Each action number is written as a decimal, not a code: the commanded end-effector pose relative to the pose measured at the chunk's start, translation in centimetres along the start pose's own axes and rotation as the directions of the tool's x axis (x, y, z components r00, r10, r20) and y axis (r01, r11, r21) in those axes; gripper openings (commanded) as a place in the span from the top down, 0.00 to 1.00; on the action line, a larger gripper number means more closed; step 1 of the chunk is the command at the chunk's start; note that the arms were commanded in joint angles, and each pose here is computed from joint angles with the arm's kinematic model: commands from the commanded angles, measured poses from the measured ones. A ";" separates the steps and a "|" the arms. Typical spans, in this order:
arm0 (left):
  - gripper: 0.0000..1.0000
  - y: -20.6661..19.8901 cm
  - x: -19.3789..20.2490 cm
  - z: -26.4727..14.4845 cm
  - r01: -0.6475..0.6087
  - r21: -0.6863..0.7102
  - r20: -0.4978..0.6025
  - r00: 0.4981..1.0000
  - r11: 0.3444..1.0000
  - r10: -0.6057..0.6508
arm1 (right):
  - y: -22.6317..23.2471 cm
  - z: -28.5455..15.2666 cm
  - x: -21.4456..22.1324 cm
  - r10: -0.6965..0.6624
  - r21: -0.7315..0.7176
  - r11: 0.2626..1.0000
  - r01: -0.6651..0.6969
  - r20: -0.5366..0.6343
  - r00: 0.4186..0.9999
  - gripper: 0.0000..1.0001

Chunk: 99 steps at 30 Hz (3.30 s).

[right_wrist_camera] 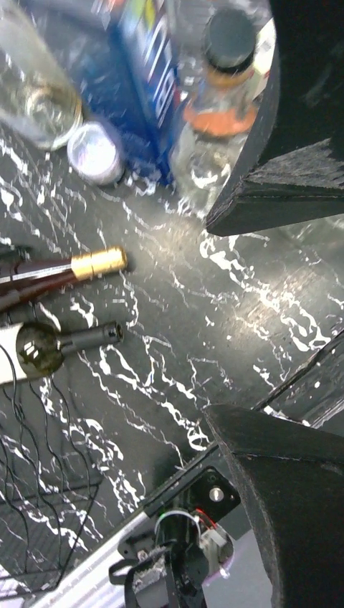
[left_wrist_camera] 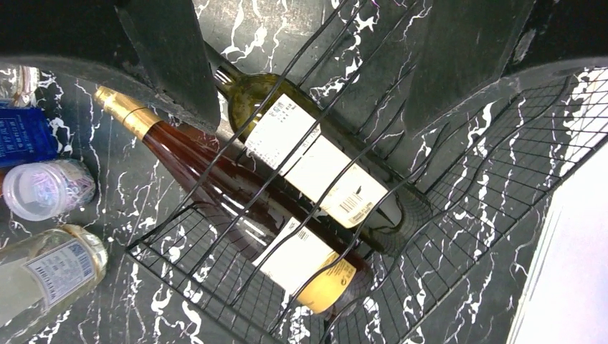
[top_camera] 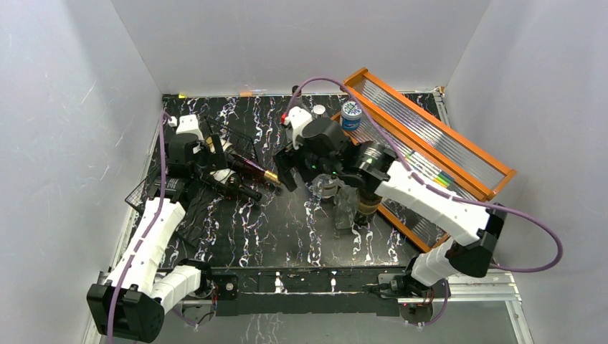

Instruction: Take the wine bottle off the wine rack

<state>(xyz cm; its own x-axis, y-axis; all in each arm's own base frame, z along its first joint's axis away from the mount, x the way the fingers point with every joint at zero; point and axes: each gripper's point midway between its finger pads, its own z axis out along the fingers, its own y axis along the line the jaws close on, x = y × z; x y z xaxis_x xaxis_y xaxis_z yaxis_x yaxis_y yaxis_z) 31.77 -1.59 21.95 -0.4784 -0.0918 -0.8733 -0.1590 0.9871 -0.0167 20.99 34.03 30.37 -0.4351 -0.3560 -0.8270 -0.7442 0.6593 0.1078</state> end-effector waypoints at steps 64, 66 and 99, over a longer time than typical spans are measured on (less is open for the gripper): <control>0.02 2.1 0.5 0.1 0.079 -0.052 0.058 0.995 0.995 -0.076 | 6.2 25.0 8.2 -0.062 -0.141 0.988 0.062 0.004 0.998 0.58; 0.02 2.1 0.5 0.1 0.079 -0.051 0.056 0.996 0.996 -0.076 | 6.3 24.2 8.1 -0.063 -0.151 0.987 0.062 0.001 0.998 0.63; 0.02 -0.7 1.0 0.8 0.063 0.098 0.027 0.997 0.993 -0.066 | 3.5 5.5 11.7 -0.023 -0.171 0.985 0.001 -0.126 0.992 0.84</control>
<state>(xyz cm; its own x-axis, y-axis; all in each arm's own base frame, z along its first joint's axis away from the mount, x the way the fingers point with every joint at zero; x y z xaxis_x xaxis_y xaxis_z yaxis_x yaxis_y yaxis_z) 31.88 -1.03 20.08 -0.4655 -0.1559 -0.8712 -0.1800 0.9805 -0.0793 16.02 35.22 12.36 -0.5166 -0.5579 -0.6495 -0.8122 0.5593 0.1656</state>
